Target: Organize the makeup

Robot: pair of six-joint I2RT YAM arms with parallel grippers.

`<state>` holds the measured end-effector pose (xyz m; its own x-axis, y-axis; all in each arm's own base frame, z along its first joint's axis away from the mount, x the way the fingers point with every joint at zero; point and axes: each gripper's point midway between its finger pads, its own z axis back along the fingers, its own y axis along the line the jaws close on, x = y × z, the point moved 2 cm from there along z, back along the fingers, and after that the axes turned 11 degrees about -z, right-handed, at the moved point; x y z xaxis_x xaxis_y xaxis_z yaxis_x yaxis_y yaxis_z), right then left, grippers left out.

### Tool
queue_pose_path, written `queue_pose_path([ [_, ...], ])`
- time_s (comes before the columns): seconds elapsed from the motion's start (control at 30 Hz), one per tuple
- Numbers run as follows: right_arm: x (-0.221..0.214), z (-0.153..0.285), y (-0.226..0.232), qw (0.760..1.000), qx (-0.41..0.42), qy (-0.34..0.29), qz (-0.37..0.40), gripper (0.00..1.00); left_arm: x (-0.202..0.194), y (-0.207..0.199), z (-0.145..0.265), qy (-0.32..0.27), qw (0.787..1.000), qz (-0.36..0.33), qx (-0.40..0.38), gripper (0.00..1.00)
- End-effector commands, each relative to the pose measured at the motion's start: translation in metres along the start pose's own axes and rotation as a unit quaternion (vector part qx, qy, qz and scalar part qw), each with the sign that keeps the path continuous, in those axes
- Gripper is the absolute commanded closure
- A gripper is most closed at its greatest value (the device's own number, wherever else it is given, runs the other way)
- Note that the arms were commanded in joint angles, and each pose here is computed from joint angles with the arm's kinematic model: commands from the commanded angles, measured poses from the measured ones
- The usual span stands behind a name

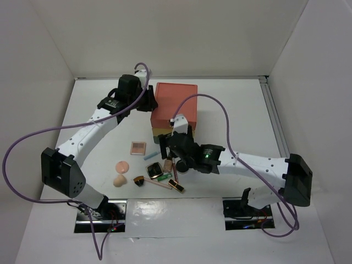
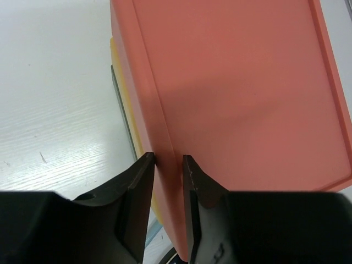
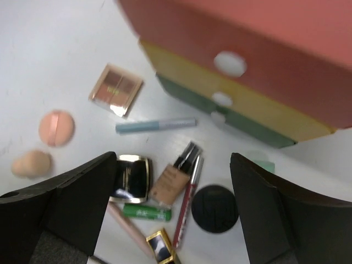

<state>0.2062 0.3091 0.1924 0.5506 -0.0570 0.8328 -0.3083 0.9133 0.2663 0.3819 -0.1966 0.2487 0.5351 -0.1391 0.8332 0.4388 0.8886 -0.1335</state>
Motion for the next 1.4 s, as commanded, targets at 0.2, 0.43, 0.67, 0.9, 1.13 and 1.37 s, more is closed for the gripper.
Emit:
queue_pose_path([
  [0.2,0.091,-0.044,-0.032,0.986,-0.018,-0.105,-0.127,0.11,-0.007,-0.015,0.002,0.006,0.999,0.008,-0.032,0.66],
  [0.43,0.115,-0.065,-0.063,0.98,-0.041,-0.127,-0.145,0.14,-0.011,-0.021,-0.013,0.023,0.999,0.008,-0.049,0.75],
  [0.67,0.146,-0.077,-0.079,0.976,-0.021,-0.144,-0.164,0.24,-0.01,-0.028,-0.03,0.034,0.997,0.016,-0.062,0.8],
  [0.9,0.155,-0.095,-0.086,0.977,-0.007,-0.136,-0.165,0.32,-0.003,-0.034,-0.037,0.029,0.998,0.01,-0.061,0.8],
  [1.13,0.161,-0.103,-0.078,0.971,0.016,-0.15,-0.185,0.48,-0.001,-0.035,-0.039,0.028,0.998,0.007,-0.053,0.83],
  [1.37,0.177,-0.094,-0.077,0.965,0.007,-0.177,-0.195,0.49,-0.008,-0.033,-0.04,0.037,0.998,0.008,-0.047,0.84],
])
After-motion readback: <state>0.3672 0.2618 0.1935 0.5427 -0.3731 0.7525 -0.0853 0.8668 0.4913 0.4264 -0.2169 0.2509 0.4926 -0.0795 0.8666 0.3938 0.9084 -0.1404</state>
